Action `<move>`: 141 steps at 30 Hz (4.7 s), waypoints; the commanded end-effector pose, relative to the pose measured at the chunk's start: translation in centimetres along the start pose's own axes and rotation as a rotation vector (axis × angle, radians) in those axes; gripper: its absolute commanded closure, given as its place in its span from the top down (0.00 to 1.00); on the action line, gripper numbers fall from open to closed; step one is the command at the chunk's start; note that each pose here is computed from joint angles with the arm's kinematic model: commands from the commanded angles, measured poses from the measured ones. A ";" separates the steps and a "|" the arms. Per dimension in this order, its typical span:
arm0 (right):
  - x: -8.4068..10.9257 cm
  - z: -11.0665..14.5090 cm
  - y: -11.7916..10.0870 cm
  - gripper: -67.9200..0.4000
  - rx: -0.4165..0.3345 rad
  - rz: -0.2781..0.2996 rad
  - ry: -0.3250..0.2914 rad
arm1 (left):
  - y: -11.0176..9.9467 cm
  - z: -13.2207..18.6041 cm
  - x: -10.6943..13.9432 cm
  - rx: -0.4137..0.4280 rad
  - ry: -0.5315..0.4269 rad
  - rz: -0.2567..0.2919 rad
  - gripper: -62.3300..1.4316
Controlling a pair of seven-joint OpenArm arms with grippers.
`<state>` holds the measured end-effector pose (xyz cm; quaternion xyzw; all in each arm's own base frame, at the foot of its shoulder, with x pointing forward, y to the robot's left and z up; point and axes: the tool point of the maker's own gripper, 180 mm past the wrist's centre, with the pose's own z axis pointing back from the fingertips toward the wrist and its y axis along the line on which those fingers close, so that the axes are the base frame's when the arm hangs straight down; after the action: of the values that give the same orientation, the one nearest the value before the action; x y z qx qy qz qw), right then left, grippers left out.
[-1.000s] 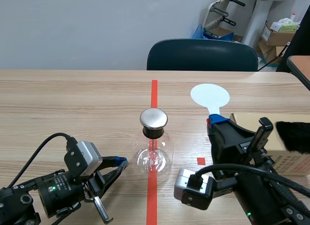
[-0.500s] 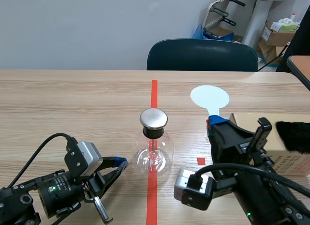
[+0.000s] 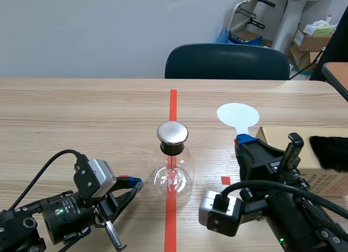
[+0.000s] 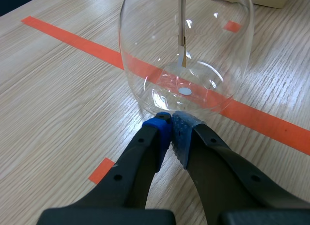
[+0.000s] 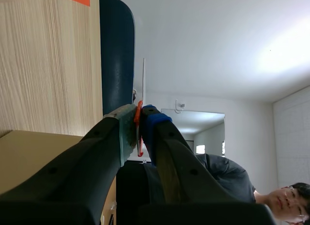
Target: Do the electroscope experiment
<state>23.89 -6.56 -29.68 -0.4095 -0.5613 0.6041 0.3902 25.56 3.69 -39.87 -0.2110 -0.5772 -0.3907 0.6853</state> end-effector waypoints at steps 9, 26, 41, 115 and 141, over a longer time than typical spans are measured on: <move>-0.5 -0.2 -1.1 0.02 -0.042 0.015 0.008 | 0.4 -0.3 0.9 0.009 -0.033 -0.002 0.09; -0.5 -0.2 -1.3 0.02 -0.055 0.018 0.008 | 0.4 -0.3 0.9 0.009 -0.033 -0.002 0.09; -0.5 -0.2 -1.3 0.02 -0.055 0.018 0.008 | 0.5 -0.2 0.9 0.009 -0.031 -0.004 0.09; 7.3 1.6 -2.1 0.02 -0.115 0.061 -0.437 | 0.5 -0.2 0.9 0.009 -0.032 -0.004 0.09; -3.5 0.2 -2.6 0.02 -0.127 0.023 0.179 | 0.5 -0.2 0.9 0.012 -0.031 -0.007 0.09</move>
<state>24.69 -9.42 -27.75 -0.4825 -0.5509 0.5421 0.4121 25.56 3.70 -39.86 -0.2108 -0.5774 -0.3908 0.6851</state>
